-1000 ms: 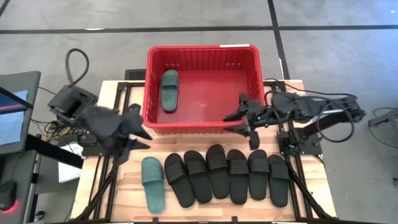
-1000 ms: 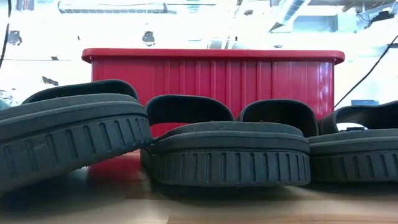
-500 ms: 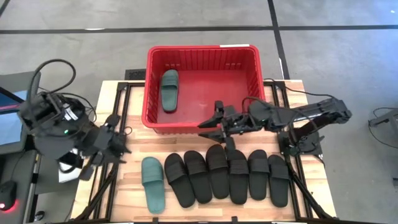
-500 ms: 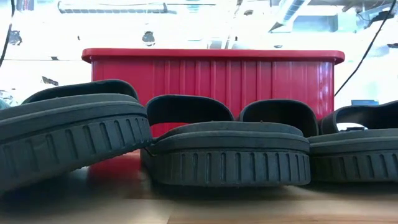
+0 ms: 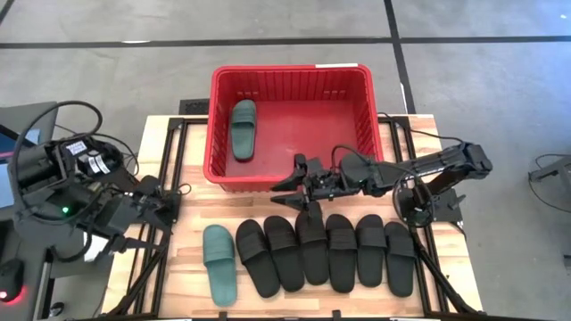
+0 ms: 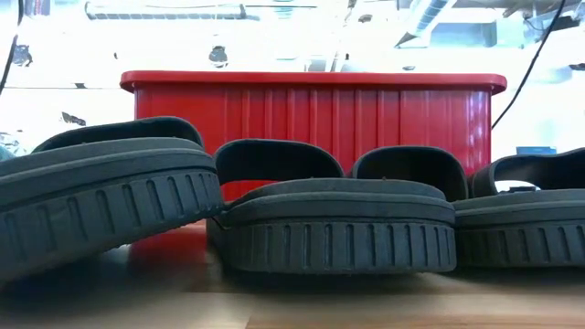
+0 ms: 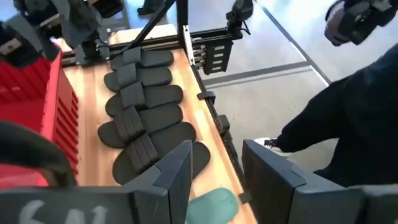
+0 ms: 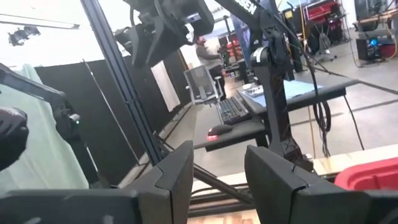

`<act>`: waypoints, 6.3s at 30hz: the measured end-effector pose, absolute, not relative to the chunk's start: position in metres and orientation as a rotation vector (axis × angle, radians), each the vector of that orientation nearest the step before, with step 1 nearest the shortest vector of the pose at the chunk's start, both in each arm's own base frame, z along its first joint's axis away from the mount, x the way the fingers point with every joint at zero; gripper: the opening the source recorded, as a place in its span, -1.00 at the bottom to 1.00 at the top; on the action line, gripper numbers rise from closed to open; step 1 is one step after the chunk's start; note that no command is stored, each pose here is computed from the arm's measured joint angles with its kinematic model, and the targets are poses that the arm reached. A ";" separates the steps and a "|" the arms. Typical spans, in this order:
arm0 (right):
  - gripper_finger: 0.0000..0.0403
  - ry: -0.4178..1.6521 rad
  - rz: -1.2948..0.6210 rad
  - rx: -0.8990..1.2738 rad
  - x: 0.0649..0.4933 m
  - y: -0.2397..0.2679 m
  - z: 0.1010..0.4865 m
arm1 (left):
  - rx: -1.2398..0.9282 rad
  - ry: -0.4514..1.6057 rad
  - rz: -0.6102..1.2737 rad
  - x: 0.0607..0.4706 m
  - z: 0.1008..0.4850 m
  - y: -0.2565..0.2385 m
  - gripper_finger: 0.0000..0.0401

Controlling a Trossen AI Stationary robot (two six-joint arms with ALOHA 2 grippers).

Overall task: Pick and place slides into bin
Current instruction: Put the green slide into the red bin

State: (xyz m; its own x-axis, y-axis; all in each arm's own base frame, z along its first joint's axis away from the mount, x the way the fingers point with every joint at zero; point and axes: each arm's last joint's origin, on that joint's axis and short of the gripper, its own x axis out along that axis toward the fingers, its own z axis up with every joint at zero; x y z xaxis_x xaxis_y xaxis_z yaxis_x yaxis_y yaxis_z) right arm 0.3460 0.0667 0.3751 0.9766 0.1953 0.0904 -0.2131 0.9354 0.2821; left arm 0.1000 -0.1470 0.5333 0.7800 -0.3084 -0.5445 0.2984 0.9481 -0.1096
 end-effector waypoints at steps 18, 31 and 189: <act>-0.34 -0.251 0.441 -0.008 0.239 0.051 0.455 | -0.320 0.755 0.295 0.151 0.417 -0.189 -0.36; -0.34 -0.153 0.467 -0.038 0.176 0.045 0.464 | -0.476 0.904 0.399 0.190 0.325 -0.196 -0.36; -0.34 -0.035 0.532 -0.078 0.153 0.054 0.455 | 0.101 1.369 0.517 0.237 0.250 -0.261 -0.99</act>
State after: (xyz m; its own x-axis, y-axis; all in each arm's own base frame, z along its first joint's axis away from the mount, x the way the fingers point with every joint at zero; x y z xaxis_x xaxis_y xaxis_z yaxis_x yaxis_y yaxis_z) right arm 0.1531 0.0543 0.4549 0.8612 0.5080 0.0126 -0.5054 0.8589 -0.0833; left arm 0.2368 -0.2607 0.2498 0.1081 0.4077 -0.9067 -0.2928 0.8846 0.3629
